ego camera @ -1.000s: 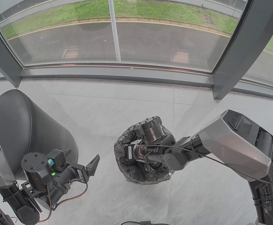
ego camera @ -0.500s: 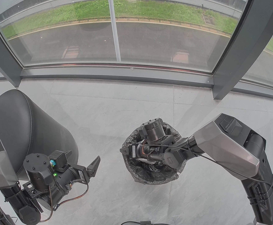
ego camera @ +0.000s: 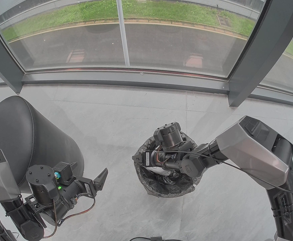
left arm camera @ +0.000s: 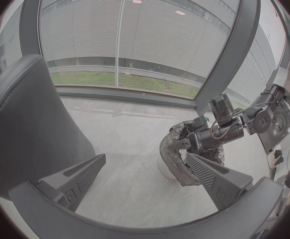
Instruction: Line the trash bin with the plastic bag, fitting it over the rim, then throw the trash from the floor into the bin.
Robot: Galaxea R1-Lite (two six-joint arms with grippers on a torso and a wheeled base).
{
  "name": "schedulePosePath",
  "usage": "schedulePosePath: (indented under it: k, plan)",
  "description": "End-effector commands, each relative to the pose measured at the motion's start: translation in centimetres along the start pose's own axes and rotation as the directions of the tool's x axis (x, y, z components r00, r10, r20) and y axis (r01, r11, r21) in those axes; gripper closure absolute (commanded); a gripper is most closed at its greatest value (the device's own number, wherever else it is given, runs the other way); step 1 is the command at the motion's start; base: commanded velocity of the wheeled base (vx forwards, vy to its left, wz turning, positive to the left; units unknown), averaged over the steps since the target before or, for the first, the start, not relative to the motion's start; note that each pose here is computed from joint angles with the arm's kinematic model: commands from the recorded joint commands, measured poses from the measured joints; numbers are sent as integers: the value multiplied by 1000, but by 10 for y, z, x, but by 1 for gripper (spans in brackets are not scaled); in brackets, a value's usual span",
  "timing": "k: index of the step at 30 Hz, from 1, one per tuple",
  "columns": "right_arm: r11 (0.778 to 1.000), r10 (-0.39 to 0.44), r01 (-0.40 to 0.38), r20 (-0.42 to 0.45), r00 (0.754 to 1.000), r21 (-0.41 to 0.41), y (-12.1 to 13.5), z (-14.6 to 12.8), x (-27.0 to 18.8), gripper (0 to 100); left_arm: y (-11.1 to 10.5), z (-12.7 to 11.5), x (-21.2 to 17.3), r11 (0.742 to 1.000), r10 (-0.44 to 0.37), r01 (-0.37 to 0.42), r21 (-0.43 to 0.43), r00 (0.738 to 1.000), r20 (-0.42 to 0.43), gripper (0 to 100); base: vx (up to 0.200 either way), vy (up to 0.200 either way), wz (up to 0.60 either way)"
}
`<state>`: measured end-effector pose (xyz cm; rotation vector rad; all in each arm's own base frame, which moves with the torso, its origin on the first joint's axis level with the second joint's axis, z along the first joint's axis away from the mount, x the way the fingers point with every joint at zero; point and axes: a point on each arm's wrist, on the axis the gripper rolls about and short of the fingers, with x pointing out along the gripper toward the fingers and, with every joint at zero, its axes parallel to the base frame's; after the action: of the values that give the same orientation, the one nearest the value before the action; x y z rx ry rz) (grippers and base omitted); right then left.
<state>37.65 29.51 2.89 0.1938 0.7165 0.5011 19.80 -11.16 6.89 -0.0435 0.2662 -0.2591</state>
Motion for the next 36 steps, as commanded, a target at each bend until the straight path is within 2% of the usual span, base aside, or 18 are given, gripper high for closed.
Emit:
schedulePosePath:
  k: [1,5,8,13,28,36]
  plan:
    - [1000,17,-17,39,999,-1,9,18,-39,0,0,0,0,1000,1,-1,0,1000,0,0,0,0,0]
    - [1000,-7,7,16,1000,-12,0,15,-59,0,0,0,-1,1000,1,-1,0,1000,1,0,0,0,0]
    - [999,-43,42,-20,999,-20,-8,3,-56,0,0,1,-1,1000,-1,1,-1,1000,4,0,0,0,0]
    - [992,-121,121,-3,993,-17,-20,-8,-40,0,0,1,-1,1000,-1,1,0,1000,2,0,0,0,0]
    - [986,-158,156,-22,987,-51,-40,-22,-3,0,0,0,0,1000,-1,1,-6,1000,-1,0,0,0,0]
    - [977,-208,207,-9,978,-56,-54,-25,19,0,0,-2,1,1000,-1,1,-4,1000,-8,0,0,0,0]
